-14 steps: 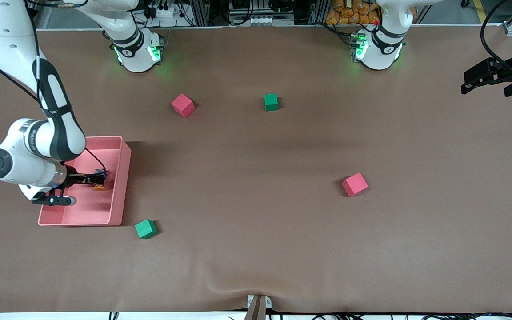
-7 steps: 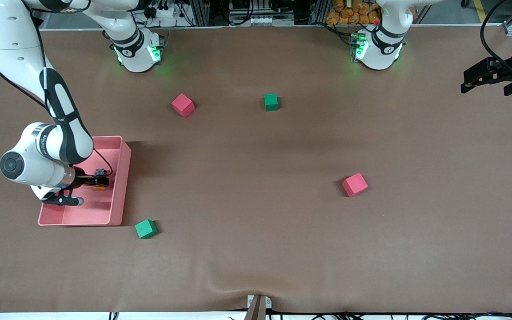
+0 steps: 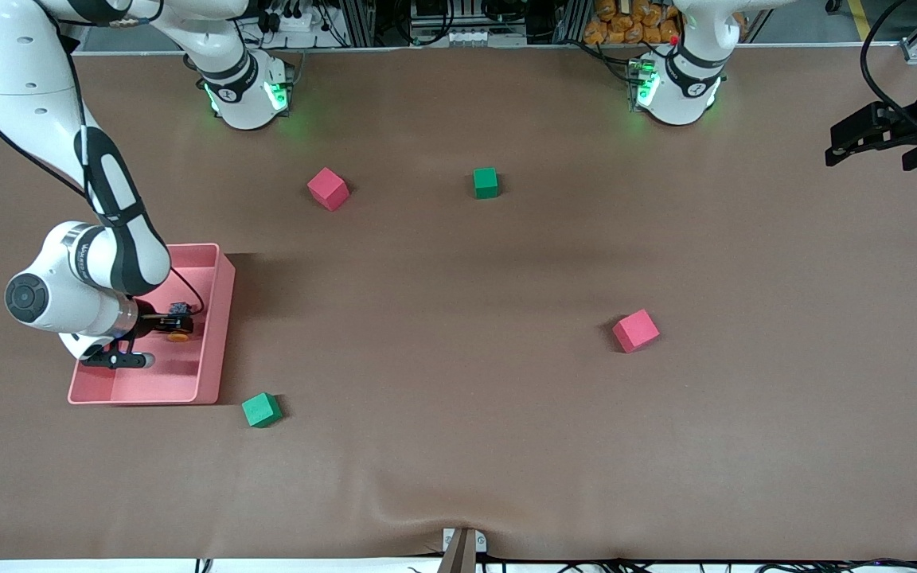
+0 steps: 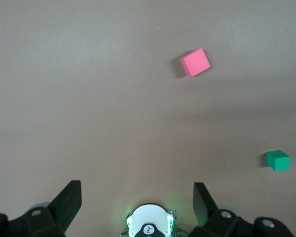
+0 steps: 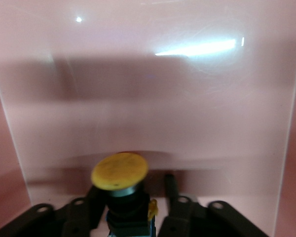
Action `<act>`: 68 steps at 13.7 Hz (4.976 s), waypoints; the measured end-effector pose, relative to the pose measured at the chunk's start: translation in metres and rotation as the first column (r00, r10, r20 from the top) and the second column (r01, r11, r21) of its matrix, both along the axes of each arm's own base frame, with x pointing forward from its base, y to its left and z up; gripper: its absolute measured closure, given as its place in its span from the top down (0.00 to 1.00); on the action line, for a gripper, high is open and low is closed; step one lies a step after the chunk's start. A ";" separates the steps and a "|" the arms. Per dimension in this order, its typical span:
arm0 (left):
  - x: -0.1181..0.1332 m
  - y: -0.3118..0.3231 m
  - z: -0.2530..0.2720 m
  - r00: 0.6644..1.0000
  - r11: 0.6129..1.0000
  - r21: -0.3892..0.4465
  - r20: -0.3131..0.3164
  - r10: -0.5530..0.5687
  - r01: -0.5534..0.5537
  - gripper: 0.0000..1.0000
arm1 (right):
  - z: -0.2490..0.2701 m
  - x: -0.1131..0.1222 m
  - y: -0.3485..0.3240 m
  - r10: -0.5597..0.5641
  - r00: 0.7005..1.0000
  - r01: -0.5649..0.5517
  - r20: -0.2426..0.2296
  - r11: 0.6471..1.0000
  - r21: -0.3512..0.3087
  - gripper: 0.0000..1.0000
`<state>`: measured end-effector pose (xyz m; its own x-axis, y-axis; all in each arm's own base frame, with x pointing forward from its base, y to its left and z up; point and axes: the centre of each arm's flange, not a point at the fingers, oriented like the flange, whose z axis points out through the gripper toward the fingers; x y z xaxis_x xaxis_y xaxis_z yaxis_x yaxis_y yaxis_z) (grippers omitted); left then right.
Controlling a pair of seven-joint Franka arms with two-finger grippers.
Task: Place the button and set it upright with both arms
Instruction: 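Reach the right gripper into the pink tray and grasp the button, then carry the button with the right gripper to mid-table and set it down, then open the right gripper and withdraw while the left gripper approaches the button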
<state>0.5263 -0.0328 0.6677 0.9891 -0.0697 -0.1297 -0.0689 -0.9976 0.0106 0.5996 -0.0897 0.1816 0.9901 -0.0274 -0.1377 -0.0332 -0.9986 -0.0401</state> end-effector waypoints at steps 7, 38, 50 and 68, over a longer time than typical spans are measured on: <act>0.000 0.001 0.000 1.000 1.000 0.000 -0.001 0.001 -0.001 1.00 | 0.057 0.030 0.001 0.047 0.995 -0.043 -0.090 0.998 0.048 0.33; -0.003 0.000 -0.002 1.000 1.000 0.002 -0.026 -0.001 0.001 1.00 | 0.018 -0.041 0.623 0.158 0.977 -0.180 0.146 0.972 0.150 0.51; 0.050 -0.101 -0.156 0.948 0.991 -0.114 -0.301 -0.100 0.069 1.00 | 0.206 0.070 0.442 -0.002 0.998 -0.004 0.067 0.995 0.098 1.00; 0.028 -0.369 -0.390 0.961 0.996 0.012 -0.261 0.088 -0.088 1.00 | 0.478 -0.062 0.044 -0.262 0.946 0.266 0.191 0.964 0.006 1.00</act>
<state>0.5541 -0.4013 0.2780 0.9232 0.0163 -0.3840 0.0243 -0.9996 0.0160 0.5378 -0.0456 0.6599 0.9549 -0.2921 0.0542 -0.2894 -0.9558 -0.0521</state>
